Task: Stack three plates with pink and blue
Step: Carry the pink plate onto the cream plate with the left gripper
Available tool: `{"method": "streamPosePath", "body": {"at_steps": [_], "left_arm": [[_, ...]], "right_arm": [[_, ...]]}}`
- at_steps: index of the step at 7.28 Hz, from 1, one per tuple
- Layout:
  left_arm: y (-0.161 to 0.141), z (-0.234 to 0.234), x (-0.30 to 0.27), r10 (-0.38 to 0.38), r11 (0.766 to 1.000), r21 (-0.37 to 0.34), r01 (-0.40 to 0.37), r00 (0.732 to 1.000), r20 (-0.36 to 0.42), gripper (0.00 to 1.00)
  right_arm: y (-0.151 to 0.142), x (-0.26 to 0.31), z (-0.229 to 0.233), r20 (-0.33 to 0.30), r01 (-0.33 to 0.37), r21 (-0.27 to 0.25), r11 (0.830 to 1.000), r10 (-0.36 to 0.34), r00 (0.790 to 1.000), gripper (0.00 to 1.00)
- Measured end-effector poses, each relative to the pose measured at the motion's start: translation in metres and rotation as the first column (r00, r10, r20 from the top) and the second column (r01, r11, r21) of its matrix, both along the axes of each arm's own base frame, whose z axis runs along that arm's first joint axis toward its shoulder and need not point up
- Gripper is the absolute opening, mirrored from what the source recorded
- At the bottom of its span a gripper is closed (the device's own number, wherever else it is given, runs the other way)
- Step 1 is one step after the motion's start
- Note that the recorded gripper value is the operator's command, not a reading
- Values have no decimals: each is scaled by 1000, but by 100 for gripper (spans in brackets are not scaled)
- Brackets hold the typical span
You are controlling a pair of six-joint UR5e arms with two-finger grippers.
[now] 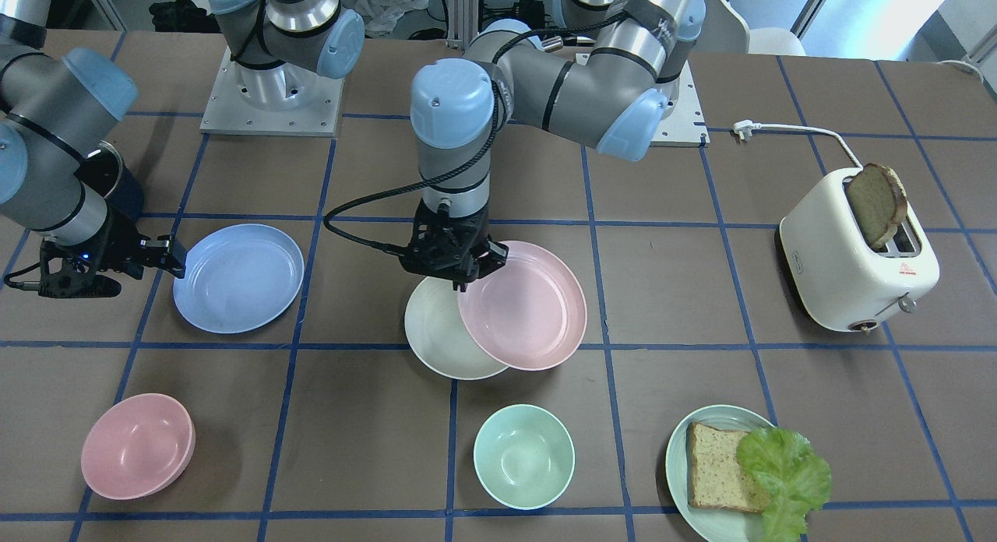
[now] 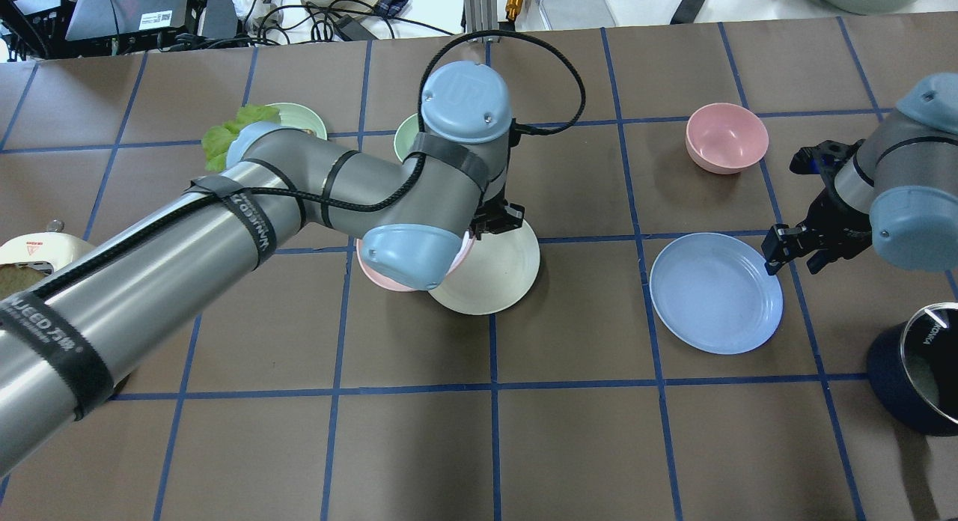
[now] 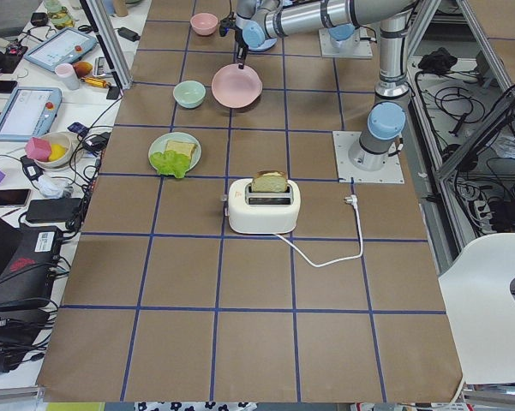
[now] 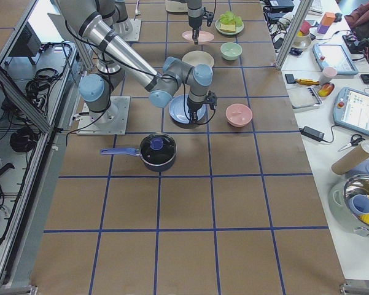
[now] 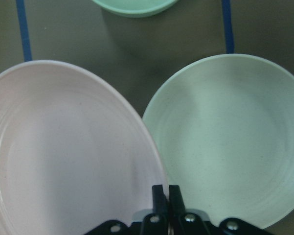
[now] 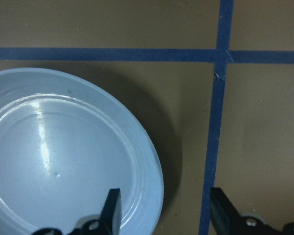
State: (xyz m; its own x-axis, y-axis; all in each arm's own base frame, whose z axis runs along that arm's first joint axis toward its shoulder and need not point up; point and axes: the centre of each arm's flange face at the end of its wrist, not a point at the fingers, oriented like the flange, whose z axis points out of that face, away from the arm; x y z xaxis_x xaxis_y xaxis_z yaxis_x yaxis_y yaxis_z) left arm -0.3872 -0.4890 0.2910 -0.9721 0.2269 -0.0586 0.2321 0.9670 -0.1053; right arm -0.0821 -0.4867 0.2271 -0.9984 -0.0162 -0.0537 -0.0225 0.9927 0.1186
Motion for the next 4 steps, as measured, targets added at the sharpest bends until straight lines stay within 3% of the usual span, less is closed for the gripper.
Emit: {"method": "streamPosePath", "body": {"at_steps": [3, 4], "left_arm": [[4, -22, -42, -48, 999, 14, 47, 999, 12, 0], [11, -29, -51, -65, 998, 25, 65, 998, 18, 0]], "right_arm": [[-3, -1, -18, 5, 9, 11, 1000, -9, 1000, 63], [0, 0, -24, 7, 9, 15, 1000, -9, 1000, 57]]}}
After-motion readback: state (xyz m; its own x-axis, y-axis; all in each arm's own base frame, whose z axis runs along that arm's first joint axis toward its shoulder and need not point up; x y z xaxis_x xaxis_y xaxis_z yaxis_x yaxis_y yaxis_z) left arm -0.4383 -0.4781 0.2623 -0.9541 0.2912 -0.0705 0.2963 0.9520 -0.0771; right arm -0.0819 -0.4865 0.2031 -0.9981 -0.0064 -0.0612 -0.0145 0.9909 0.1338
